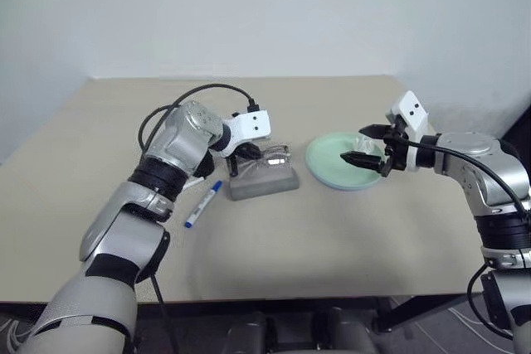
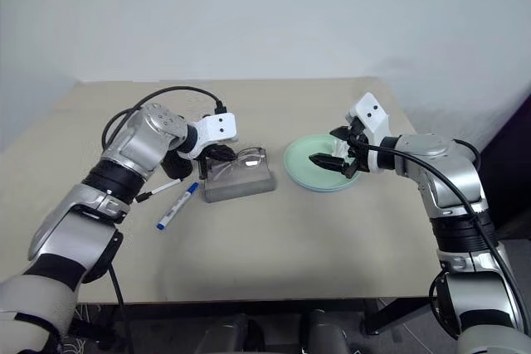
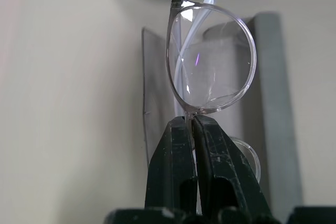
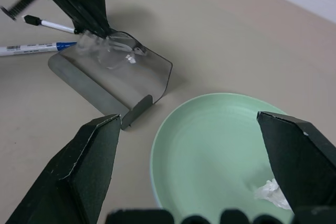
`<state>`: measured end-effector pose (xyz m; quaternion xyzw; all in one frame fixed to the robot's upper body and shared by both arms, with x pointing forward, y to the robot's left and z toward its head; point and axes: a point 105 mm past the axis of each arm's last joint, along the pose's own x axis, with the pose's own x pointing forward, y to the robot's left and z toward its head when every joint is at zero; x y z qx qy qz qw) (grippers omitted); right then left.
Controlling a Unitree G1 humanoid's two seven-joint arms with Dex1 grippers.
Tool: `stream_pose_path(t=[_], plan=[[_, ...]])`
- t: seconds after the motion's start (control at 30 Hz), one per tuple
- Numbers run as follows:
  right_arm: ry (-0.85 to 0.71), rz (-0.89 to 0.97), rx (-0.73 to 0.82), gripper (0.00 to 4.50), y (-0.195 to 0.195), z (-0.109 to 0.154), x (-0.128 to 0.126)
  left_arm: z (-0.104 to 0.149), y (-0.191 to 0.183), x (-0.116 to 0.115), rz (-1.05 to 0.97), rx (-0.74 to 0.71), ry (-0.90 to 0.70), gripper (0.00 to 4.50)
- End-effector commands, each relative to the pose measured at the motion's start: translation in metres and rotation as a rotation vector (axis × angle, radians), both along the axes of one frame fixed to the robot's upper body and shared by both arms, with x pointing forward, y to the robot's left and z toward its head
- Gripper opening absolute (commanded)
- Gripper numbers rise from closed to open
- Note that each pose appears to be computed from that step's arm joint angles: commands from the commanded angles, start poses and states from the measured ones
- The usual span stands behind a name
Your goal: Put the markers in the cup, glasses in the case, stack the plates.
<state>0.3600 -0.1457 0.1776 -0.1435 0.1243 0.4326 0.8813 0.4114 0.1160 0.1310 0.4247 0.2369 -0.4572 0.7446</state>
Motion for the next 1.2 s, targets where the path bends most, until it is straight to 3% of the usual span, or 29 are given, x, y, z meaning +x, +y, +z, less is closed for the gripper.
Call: stream_pose_path(t=[0.03, 0.27, 0.5, 0.6, 0.73, 0.87, 0.97, 1.03, 1.2], plan=[[-0.062, 0.017, 0.007, 4.50, 0.003, 0.016, -0.002, 0.000, -0.002, 0.007, 0.010, 0.015, -0.052, 0.04], [-0.063, 0.013, 0.010, 4.50, 0.003, 0.017, -0.003, -0.036, -0.008, -0.004, -0.004, 0.045, -0.001, 0.04], [-0.064, 0.010, 0.010, 4.50, 0.003, 0.018, -0.002, -0.043, -0.010, -0.016, -0.038, 0.067, 0.031, 0.04], [-0.064, 0.011, 0.009, 4.50, 0.004, 0.018, -0.001, -0.034, -0.011, -0.018, -0.066, 0.063, 0.040, 0.68], [-0.064, 0.013, 0.010, 4.50, 0.005, 0.018, -0.001, -0.024, -0.010, -0.018, -0.071, 0.055, 0.041, 2.04], [-0.059, 0.015, 0.004, 4.50, 0.003, 0.016, -0.001, 0.021, -0.014, 0.000, -0.031, -0.025, -0.069, 3.33], [-0.049, 0.018, 0.000, 4.50, 0.001, 0.014, -0.003, 0.041, -0.015, 0.007, -0.008, -0.068, -0.104, 4.29], [-0.039, 0.022, -0.004, 4.50, -0.002, 0.013, -0.005, 0.056, -0.015, 0.014, 0.022, -0.102, -0.144, 4.29], [-0.030, 0.013, -0.014, 4.50, -0.008, 0.010, -0.006, 0.067, -0.009, 0.031, 0.103, -0.152, -0.217, 4.29]])
